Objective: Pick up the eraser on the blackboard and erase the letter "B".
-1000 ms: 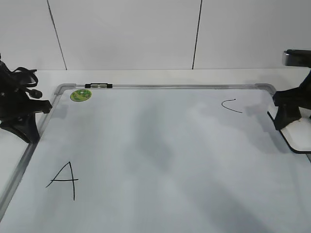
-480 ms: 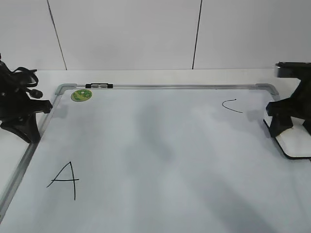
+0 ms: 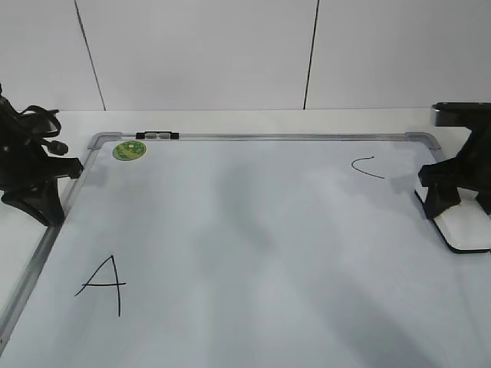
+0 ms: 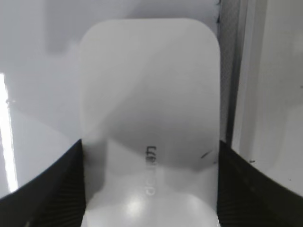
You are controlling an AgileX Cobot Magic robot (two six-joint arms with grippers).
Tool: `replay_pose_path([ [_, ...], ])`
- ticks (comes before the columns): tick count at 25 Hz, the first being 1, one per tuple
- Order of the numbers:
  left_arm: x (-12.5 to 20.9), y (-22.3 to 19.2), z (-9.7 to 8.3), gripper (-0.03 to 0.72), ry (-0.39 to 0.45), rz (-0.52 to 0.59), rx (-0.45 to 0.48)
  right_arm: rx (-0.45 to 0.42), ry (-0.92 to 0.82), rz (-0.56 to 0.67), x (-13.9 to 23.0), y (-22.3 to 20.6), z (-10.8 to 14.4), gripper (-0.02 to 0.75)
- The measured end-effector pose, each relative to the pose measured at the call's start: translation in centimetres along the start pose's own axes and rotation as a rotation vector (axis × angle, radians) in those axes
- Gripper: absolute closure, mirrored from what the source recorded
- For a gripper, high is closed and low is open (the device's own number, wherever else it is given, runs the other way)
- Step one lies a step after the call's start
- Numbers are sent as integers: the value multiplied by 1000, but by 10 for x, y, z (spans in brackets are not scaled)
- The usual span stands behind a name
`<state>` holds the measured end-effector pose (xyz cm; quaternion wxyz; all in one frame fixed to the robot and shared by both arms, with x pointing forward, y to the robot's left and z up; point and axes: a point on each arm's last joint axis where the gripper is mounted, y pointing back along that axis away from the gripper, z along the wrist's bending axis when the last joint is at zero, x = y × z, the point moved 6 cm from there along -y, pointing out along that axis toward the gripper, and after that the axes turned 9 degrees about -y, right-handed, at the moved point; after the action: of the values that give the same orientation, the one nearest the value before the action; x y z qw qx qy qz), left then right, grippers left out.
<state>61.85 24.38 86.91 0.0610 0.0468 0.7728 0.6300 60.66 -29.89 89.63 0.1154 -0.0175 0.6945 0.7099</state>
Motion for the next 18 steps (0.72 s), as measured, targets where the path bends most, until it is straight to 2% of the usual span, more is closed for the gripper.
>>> replay_pose_path([
  [18,0,0,0,671,0,-1,3,9,5,-1,0,0,-1,206],
])
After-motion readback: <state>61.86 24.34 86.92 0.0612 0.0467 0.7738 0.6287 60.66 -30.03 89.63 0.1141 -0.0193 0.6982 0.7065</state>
